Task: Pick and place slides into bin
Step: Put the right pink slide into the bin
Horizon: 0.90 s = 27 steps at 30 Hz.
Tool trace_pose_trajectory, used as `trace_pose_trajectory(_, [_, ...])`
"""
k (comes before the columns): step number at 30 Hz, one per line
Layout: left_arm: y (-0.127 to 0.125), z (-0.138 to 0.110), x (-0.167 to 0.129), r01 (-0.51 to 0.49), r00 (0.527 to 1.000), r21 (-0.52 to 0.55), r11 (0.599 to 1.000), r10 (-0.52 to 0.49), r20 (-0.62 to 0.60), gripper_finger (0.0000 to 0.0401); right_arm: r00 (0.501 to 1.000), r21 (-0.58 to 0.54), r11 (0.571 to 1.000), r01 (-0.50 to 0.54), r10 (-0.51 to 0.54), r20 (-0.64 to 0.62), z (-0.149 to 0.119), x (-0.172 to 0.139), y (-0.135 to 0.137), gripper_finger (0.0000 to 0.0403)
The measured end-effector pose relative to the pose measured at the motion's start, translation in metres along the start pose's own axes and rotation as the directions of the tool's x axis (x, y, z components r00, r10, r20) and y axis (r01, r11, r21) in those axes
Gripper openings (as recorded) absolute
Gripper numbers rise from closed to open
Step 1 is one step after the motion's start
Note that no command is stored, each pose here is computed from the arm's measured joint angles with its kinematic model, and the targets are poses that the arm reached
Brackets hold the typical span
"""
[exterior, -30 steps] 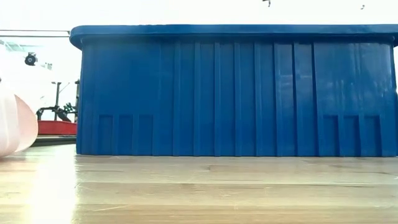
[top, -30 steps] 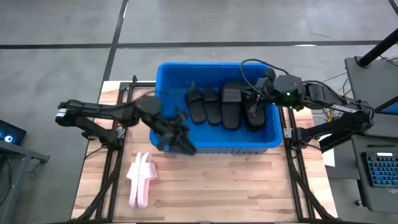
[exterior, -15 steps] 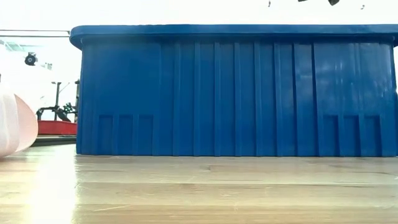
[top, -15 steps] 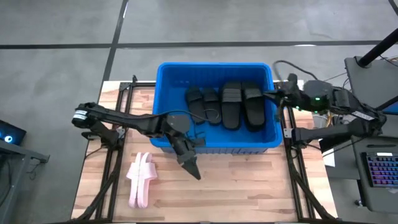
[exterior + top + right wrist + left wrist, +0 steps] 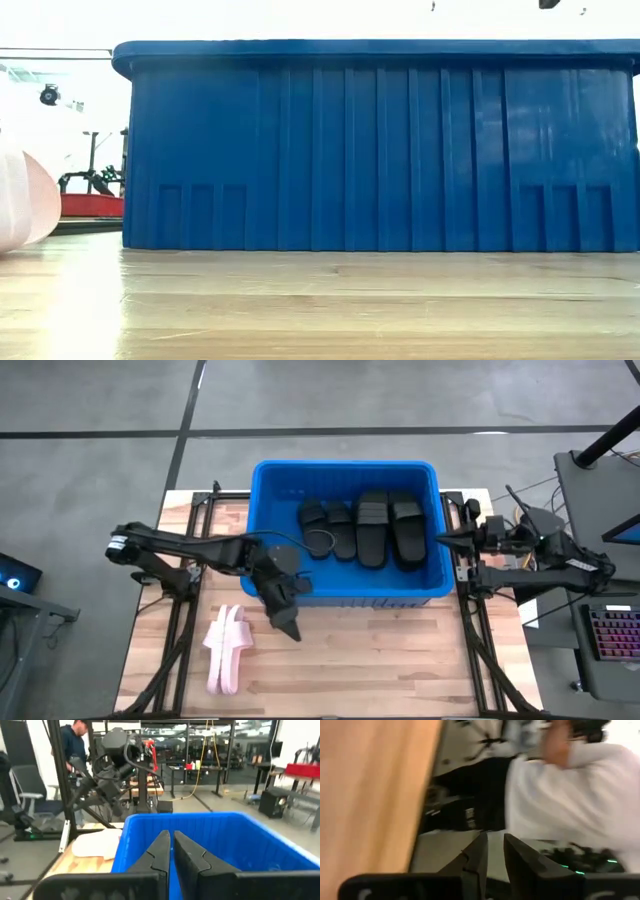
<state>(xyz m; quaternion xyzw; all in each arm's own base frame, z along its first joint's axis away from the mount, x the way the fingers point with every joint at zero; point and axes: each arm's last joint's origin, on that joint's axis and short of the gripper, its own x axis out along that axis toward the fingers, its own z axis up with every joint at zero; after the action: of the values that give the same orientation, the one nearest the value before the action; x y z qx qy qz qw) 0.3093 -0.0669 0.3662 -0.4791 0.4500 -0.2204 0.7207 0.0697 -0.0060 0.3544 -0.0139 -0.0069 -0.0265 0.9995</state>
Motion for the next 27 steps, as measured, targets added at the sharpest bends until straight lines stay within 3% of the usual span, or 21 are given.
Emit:
trace_pose_trajectory(7, [-0.009,-0.025,-0.012,-0.223,0.975,0.019,0.975,0.223,0.010,0.0030,1.000,0.079,0.997,0.009,-0.007,-0.021,-0.014,0.008,0.000,0.0013])
trace_pose_trajectory(12, [-0.027,-0.036,-0.006,-0.356,0.930,0.132,0.925,0.337,0.150,0.0029,0.998,0.081,0.997,0.015,-0.011,-0.054,-0.020,0.019,-0.001,0.0013])
trace_pose_trajectory(17, [-0.041,-0.053,0.013,-0.539,0.821,0.182,0.823,0.464,0.333,0.0029,0.996,0.080,0.996,0.037,-0.031,-0.078,-0.022,0.026,-0.002,0.0013])
trace_pose_trajectory(20, [-0.047,-0.067,0.023,-0.656,0.737,0.206,0.726,0.558,0.381,0.0029,0.995,0.081,0.996,0.037,-0.030,-0.094,-0.023,0.030,-0.002,0.0013])
trace_pose_trajectory(27, [-0.041,-0.090,0.062,-0.783,0.592,0.390,0.485,0.773,0.228,0.0029,0.992,0.096,0.995,0.041,-0.029,-0.120,-0.026,0.035,-0.002,0.0013])
